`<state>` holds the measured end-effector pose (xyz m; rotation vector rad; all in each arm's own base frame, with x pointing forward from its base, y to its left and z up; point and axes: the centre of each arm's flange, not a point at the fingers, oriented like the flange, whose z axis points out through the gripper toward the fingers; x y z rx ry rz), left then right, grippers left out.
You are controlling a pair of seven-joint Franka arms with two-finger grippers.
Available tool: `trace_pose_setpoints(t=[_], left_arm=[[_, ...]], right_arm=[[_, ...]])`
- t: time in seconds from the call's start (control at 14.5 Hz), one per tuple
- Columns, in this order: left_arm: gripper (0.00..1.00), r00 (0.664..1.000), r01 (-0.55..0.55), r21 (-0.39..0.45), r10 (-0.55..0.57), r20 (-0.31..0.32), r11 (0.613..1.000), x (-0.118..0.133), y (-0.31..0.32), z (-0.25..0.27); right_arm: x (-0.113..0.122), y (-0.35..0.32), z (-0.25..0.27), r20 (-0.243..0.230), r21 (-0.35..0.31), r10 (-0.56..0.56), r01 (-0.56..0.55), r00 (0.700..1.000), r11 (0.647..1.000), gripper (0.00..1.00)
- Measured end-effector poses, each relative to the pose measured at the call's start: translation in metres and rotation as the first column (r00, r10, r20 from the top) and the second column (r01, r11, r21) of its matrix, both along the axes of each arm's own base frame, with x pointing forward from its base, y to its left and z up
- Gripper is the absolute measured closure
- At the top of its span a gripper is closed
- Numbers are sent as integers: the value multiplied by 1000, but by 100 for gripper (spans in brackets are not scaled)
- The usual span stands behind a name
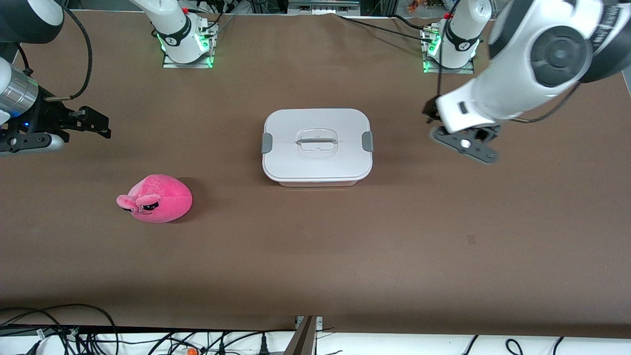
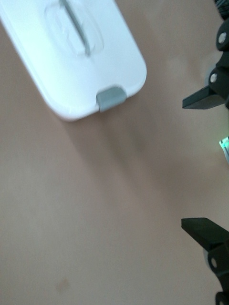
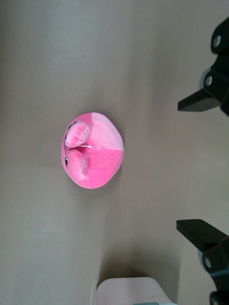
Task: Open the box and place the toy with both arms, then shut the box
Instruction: 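Lower the left gripper and grasp the lid handle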
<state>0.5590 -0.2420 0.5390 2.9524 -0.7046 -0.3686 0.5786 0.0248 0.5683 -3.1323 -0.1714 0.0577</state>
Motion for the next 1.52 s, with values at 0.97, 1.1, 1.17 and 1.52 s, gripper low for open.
trace_pose_setpoints(t=[0.97, 1.1, 1.17, 1.52], left_arm=[[0, 804, 578, 4, -570, 167, 816, -72, -236, -110], [0, 760, 627, 41, -623, 187, 778, -77, -250, -125], [0, 730, 657, 63, -654, 199, 752, -78, -256, -133], [0, 668, 712, 86, -710, 224, 697, -82, -267, -165]], right_arm=[[0, 0, 0, -1, 0, -1, 1, 1000, 1000, 0], [0, 0, 0, -1, 0, -1, 1, 1000, 1000, 0], [0, 0, 0, -1, 0, 0, 0, 1000, 1000, 0], [0, 0, 0, -1, 0, 0, 0, 1000, 1000, 0]])
